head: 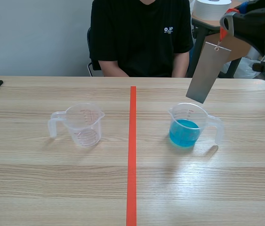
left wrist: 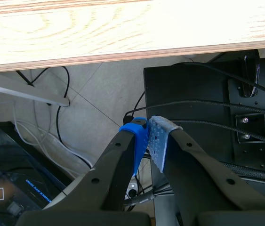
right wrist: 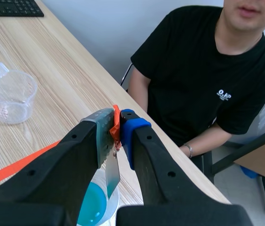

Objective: Do the redox reaction experiment.
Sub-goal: 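Raise the plate and point at it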

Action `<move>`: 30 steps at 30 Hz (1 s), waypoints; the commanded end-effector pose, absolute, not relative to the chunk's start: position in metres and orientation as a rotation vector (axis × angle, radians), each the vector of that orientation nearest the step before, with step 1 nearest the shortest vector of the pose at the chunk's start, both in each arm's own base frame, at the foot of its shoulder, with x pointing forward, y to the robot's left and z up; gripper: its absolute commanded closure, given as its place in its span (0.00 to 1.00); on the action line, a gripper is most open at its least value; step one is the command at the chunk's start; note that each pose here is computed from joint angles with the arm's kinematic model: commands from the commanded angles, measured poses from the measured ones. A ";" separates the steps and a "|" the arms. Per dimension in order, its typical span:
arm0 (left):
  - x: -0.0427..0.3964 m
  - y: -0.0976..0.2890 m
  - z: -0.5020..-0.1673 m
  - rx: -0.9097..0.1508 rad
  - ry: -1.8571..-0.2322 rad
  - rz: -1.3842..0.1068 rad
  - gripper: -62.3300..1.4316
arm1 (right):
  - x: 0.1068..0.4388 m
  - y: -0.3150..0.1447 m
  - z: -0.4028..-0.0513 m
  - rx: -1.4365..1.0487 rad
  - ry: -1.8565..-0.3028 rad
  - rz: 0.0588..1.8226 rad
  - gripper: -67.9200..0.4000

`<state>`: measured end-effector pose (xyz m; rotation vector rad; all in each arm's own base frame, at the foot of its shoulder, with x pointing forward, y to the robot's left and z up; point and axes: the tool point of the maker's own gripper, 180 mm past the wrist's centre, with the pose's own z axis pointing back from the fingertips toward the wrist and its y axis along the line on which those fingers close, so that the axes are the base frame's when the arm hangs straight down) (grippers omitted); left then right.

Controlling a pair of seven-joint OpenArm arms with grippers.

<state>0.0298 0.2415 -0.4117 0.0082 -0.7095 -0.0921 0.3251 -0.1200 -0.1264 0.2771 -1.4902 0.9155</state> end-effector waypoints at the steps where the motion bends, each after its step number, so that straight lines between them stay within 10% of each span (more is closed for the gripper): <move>1: 0.032 0.238 -0.409 -0.003 -0.725 -0.098 0.90 | 0.324 -0.121 -0.110 0.273 -1.527 0.931 0.97; 16: 0.044 0.254 -0.390 -0.013 -0.765 -0.305 0.90 | 0.319 -0.121 -0.098 0.294 -1.527 0.912 0.97; 30: 0.175 0.240 -0.317 -0.064 -1.089 -0.690 0.90 | 0.319 -0.121 -0.097 0.294 -1.527 0.912 0.97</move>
